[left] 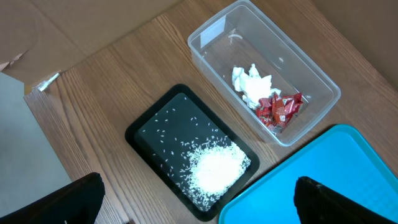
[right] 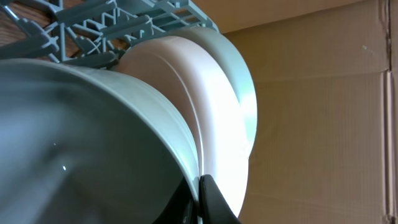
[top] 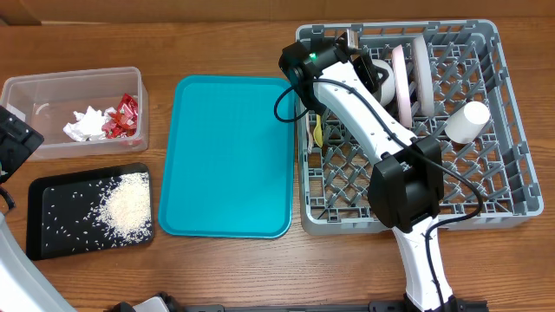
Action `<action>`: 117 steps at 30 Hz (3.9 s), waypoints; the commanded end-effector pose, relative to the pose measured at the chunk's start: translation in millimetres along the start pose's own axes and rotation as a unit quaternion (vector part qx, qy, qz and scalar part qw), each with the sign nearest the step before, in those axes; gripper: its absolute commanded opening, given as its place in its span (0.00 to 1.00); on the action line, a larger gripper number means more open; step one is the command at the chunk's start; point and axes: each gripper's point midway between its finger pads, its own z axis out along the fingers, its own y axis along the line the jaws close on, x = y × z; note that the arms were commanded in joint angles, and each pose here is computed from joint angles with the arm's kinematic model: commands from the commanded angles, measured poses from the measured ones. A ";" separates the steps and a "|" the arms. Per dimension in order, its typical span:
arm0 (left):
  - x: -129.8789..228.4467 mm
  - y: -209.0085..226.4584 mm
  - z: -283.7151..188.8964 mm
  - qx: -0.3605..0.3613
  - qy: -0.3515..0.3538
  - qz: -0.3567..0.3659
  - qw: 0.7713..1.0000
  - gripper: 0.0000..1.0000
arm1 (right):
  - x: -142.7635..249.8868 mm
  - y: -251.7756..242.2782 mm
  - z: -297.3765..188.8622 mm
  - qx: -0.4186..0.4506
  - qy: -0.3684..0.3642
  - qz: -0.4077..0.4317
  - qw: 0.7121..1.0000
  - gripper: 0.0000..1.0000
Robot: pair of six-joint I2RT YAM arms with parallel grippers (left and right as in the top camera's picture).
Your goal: Sort waste into correct bins and load items into the dishwasher rack
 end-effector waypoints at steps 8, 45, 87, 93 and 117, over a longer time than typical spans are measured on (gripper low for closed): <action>-3.2 1.1 -2.7 0.000 -0.007 -0.007 1.000 1.00 | 0.7 1.9 -3.2 -0.009 0.000 0.006 1.000 0.04; -3.2 1.1 -2.7 0.000 -0.007 -0.007 1.000 1.00 | 1.9 33.5 -1.5 0.011 -0.002 -0.056 0.998 0.04; -3.2 1.1 -2.7 0.000 -0.007 -0.007 1.000 1.00 | 48.3 -172.3 -143.1 -0.408 -0.074 0.303 0.858 0.83; -3.2 1.1 -2.7 0.000 -0.007 -0.007 1.000 1.00 | 101.7 -278.6 -190.0 -0.488 -0.217 0.363 0.763 1.00; -3.2 1.1 -2.7 0.000 -0.007 -0.007 1.000 1.00 | 174.6 -345.8 -170.0 -0.397 -0.253 0.437 0.766 1.00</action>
